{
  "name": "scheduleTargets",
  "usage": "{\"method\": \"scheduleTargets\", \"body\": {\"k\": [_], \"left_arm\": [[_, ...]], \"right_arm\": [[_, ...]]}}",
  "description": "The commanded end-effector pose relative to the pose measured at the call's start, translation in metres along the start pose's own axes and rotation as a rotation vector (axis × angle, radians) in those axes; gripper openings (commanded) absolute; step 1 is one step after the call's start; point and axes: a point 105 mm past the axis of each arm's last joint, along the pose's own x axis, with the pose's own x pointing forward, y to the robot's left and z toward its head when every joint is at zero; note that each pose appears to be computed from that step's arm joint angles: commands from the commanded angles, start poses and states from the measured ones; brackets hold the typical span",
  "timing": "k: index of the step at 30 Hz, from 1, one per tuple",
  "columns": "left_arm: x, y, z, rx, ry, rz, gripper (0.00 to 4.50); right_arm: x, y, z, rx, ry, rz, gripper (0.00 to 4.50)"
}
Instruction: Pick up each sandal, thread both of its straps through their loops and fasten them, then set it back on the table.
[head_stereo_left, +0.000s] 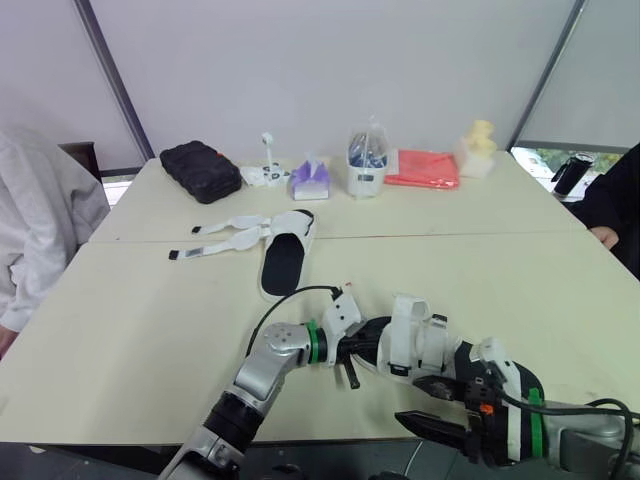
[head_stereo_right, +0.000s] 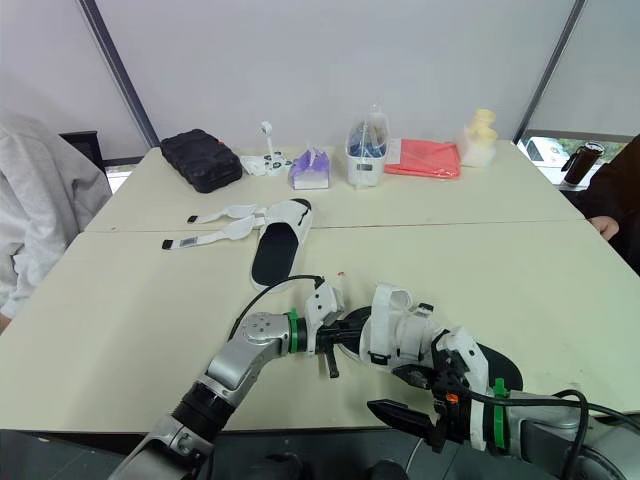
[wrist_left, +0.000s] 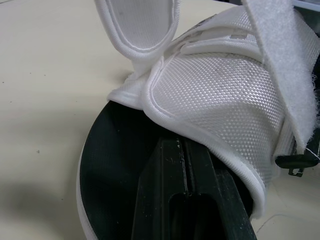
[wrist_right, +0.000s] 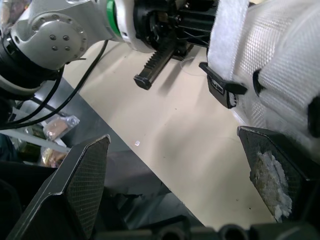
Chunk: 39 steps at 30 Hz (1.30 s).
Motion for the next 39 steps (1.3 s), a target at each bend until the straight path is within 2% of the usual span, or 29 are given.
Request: {"method": "scheduleTargets", "body": {"k": [1,11,17,26,31,33,35,39], "left_arm": [[0.004,-0.017,-0.032,-0.079,0.104,-0.06,0.0],[0.005,-0.017,-0.032,-0.083,0.104,-0.06,0.0],[0.004,-0.015,-0.031,-0.078,0.099,-0.051,0.0],[0.004,-0.016,-0.031,-0.083,0.092,-0.051,0.0],[0.005,-0.016,-0.031,-0.084,0.089,-0.05,0.0],[0.005,-0.016,-0.031,-0.084,0.088,-0.051,0.0],[0.005,-0.016,-0.031,-0.084,0.087,-0.053,0.0],[0.005,-0.016,-0.031,-0.084,0.085,-0.055,0.0]], "right_arm": [[0.004,0.003,0.013,-0.027,-0.066,0.011,4.43],[0.01,0.005,0.025,-0.006,-0.126,0.017,4.43],[0.01,-0.007,0.006,0.056,-0.063,-0.067,4.43],[0.012,-0.013,0.025,0.143,-0.24,-0.134,4.43],[0.013,-0.016,0.025,0.194,-0.283,-0.202,4.43],[0.013,-0.018,0.024,0.207,-0.29,-0.224,3.9],[0.014,-0.021,0.024,0.231,-0.312,-0.254,3.09],[0.013,-0.023,0.023,0.274,-0.345,-0.287,1.0]]}}
